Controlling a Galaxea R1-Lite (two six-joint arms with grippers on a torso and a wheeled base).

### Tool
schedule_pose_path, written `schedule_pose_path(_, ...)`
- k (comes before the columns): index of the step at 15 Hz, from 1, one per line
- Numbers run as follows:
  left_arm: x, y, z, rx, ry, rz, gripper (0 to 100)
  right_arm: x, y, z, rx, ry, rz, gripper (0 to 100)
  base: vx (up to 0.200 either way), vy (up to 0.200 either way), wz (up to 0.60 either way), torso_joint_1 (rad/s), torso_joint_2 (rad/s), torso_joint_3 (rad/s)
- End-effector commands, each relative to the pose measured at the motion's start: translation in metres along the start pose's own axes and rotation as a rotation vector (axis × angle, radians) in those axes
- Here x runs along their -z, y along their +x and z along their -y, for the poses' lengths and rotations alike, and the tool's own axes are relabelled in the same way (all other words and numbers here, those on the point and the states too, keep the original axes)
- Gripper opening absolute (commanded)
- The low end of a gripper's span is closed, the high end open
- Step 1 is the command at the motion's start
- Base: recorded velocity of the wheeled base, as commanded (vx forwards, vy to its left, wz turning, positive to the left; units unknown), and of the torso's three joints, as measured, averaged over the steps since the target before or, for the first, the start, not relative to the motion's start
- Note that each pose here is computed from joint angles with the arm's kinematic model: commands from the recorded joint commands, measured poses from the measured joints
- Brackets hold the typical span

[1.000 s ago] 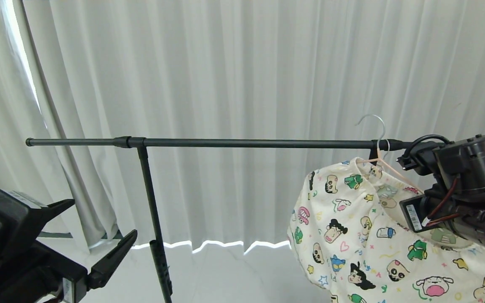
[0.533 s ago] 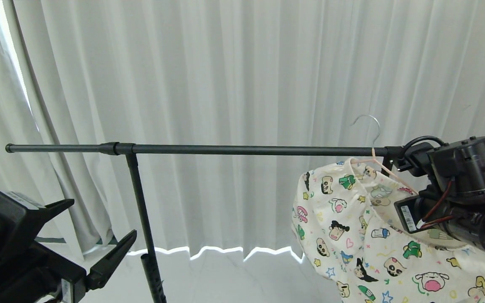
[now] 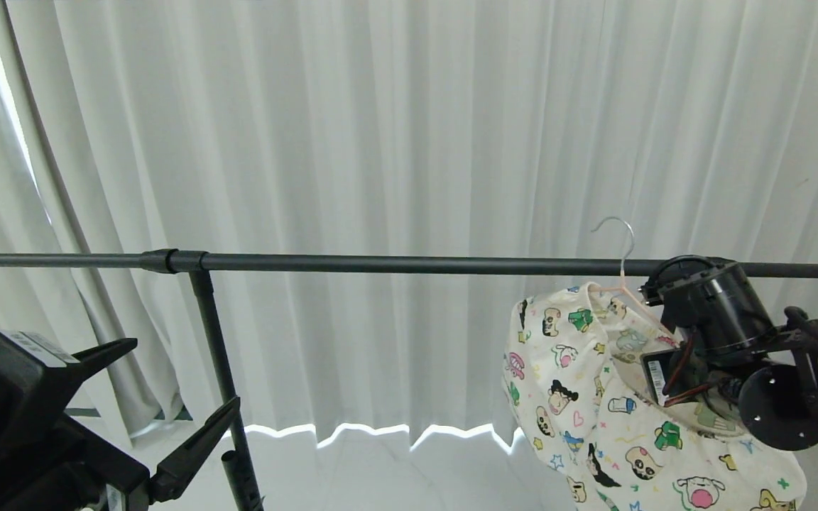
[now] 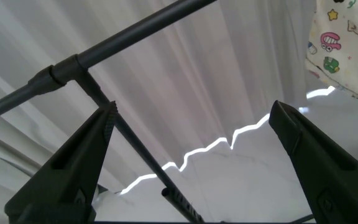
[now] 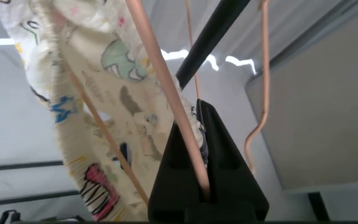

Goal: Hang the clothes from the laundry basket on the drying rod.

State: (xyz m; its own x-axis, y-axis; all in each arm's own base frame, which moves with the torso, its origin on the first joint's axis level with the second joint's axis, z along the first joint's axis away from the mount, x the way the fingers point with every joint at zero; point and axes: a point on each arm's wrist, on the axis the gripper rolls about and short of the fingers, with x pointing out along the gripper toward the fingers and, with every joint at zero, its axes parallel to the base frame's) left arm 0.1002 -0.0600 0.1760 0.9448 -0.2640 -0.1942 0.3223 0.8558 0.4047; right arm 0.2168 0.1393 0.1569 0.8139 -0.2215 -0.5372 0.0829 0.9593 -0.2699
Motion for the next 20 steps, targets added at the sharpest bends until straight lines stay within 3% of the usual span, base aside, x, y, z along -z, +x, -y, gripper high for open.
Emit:
schedule_pose_path(1,0.000,0.000,0.000,0.002,0.000,0.000,100,0.009,0.013,-0.013,0.009,-0.019,-0.045,0,0.000,0.000,0.00,0.000,0.00,0.000)
schedule_pose_path(14,0.000,0.001,0.000,0.002,0.001,-0.003,100,0.014,0.029,-0.027,0.022,-0.052,-0.084,0,0.000,0.000,0.00,0.000,0.00,0.000)
schedule_pose_path(15,0.000,0.001,0.000,0.001,0.001,-0.002,100,0.014,0.029,-0.028,0.020,-0.054,-0.083,100,0.000,0.000,0.00,0.000,0.00,0.000)
schedule_pose_path(20,-0.001,-0.001,0.000,-0.002,-0.004,0.006,100,0.005,0.010,-0.021,-0.012,-0.012,-0.027,100,0.000,0.000,0.00,0.000,0.00,0.000)
